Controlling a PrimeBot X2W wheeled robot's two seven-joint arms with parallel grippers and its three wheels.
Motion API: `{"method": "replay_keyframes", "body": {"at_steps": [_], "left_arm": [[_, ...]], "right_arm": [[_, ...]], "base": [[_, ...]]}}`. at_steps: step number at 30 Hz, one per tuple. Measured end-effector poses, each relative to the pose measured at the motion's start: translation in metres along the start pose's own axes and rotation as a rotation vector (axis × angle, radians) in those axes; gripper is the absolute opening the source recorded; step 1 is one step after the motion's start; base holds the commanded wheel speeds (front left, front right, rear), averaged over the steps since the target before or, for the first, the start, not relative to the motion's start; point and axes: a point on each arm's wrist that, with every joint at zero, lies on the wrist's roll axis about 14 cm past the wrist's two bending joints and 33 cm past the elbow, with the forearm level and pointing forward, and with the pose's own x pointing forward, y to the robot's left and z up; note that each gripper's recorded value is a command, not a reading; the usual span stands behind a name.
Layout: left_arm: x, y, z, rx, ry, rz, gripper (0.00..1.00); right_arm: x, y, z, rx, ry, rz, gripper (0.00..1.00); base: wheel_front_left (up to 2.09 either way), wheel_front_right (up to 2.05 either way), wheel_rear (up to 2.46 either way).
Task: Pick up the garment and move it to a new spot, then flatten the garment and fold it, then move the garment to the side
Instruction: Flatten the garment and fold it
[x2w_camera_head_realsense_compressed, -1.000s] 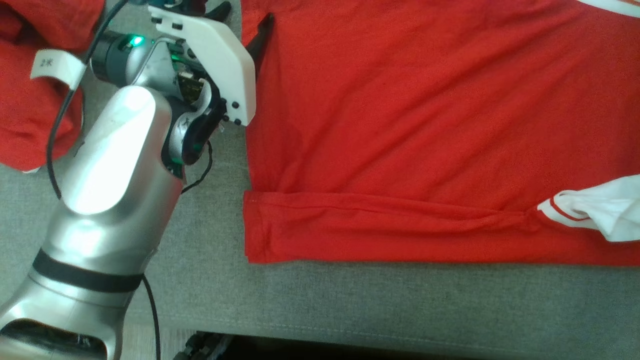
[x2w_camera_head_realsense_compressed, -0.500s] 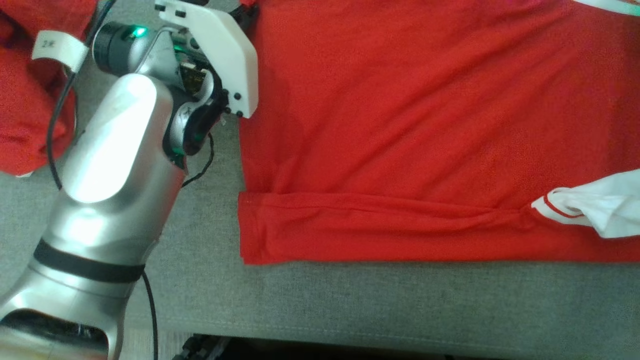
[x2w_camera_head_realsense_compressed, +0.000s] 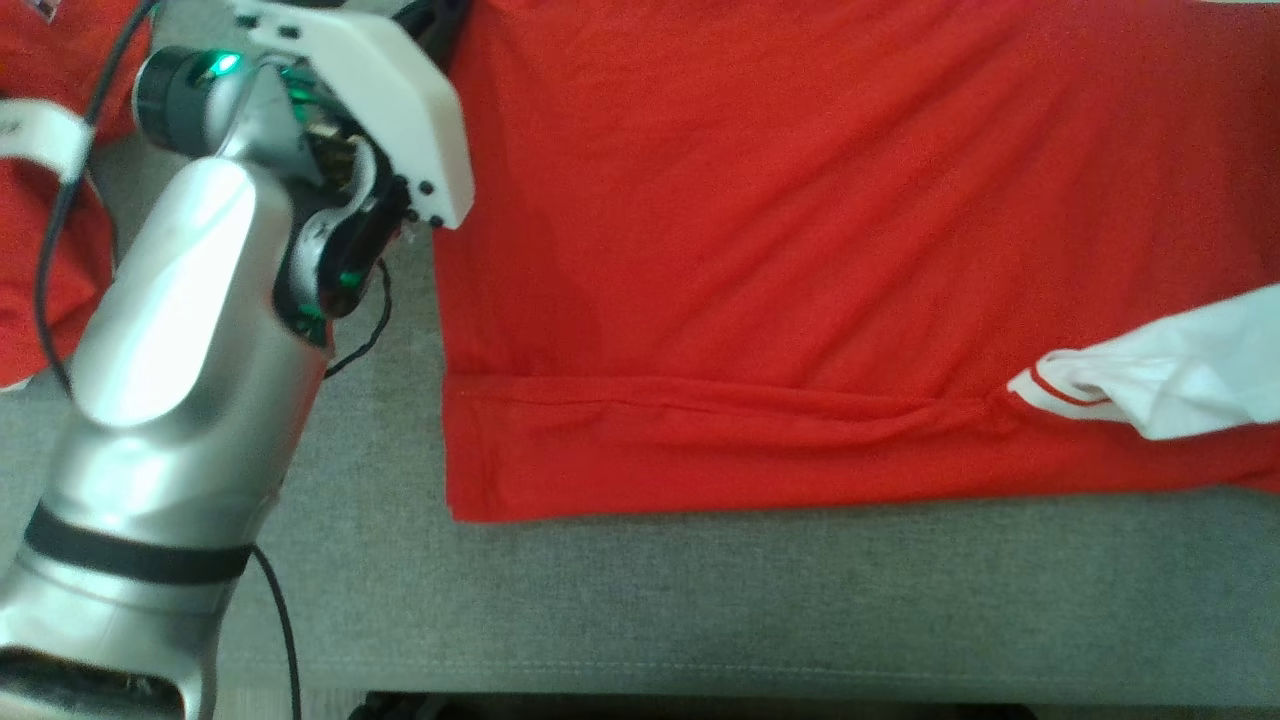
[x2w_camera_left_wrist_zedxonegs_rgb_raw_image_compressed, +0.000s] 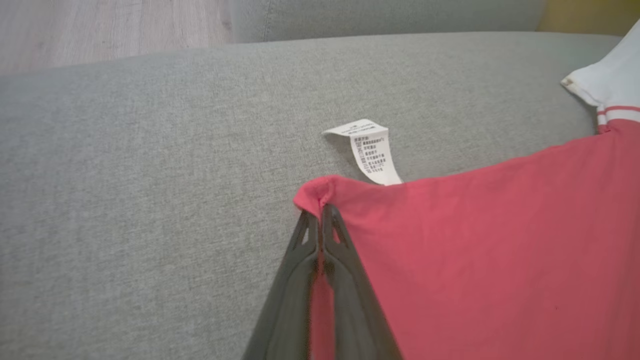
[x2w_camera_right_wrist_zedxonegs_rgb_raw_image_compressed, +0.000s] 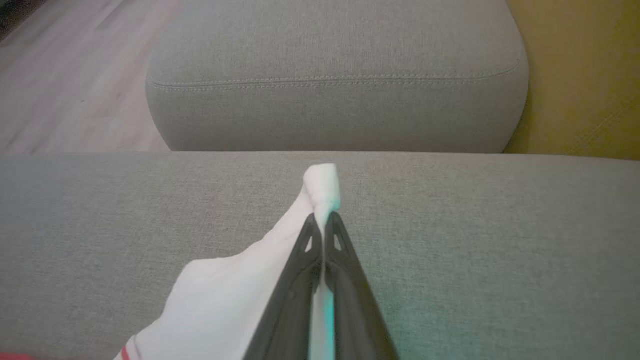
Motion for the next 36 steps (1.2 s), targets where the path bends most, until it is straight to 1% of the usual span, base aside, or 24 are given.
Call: {"method": "replay_keyframes", "body": {"at_steps": [5,12,15,18,19,27,33,36], "left_arm": [[-0.011,-0.005,0.012,-0.040,-0.063,-0.012,0.00],[-0.032,-0.014,0.026,-0.101,-0.152,-0.025,0.00],[-0.043,-0.011,0.027,-0.134,-0.184,-0.014,0.00],[-0.053,-0.010,0.021,-0.147,-0.187,-0.007,0.00],[-0.058,-0.011,0.016,-0.169,-0.187,-0.006,0.00],[-0.067,-0.014,0.005,-0.214,-0.186,-0.007,0.00],[-0.069,-0.015,-0.002,-0.227,-0.185,-0.006,0.00],[-0.070,-0.015,-0.009,-0.233,-0.175,-0.003,0.00]], "right_arm": [[-0.021,-0.001,0.013,-0.031,-0.051,0.019,0.00],[-0.054,0.004,-0.003,-0.072,-0.066,0.068,0.00],[-0.070,0.001,-0.010,-0.083,-0.066,0.075,0.00],[-0.085,0.001,-0.020,-0.097,-0.052,0.082,0.00],[-0.094,0.001,-0.025,-0.091,-0.049,0.086,0.00],[-0.121,-0.004,-0.033,-0.076,-0.066,0.075,0.00],[-0.133,0.002,-0.066,-0.073,-0.001,0.089,0.00],[-0.139,0.002,-0.074,-0.082,0.020,0.086,0.00]], "base": [[0.00,0.00,0.00],[0.00,0.00,0.00],[0.00,0.00,0.00],[0.00,0.00,0.00],[0.00,0.00,0.00],[0.00,0.00,0.00],[0.00,0.00,0.00],[0.00,0.00,0.00]]}}
